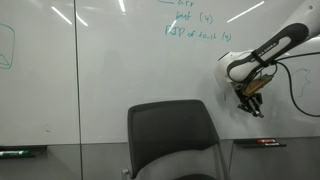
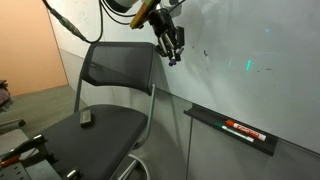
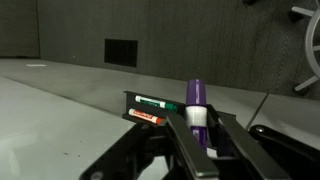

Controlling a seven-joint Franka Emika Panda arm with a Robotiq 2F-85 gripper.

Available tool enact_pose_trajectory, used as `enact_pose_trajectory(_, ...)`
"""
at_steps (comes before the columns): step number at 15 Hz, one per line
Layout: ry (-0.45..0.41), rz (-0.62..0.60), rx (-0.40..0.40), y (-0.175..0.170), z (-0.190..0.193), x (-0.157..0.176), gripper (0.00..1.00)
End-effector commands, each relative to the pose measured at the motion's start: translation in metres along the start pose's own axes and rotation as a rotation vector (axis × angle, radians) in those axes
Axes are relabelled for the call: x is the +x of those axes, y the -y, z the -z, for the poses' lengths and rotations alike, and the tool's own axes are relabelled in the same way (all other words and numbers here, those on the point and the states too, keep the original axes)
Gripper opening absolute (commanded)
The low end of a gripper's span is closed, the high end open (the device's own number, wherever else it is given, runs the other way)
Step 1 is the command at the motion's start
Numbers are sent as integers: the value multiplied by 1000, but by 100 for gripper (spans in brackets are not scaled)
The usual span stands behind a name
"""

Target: Use the marker on the chair to write some markings on the board

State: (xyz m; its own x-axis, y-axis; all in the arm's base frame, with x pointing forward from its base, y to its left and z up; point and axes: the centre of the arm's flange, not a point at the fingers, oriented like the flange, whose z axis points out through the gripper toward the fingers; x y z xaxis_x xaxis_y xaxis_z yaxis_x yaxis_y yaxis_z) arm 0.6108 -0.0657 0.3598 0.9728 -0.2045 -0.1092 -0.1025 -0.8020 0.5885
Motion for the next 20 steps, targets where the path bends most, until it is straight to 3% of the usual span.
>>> enact_pose_trajectory(1, -79, 15, 47, 1, -13, 12, 7)
enact_pose_trajectory(6, -239, 1, 103, -2, -14, 18, 6)
enact_pose_trajectory(15, -352, -32, 88, -23, 6, 4, 6)
enact_pose_trajectory(18, -352, -19, 72, -26, 19, -1, 6)
enact_pose_trajectory(20, -302, -4, 67, -21, 18, -6, 6)
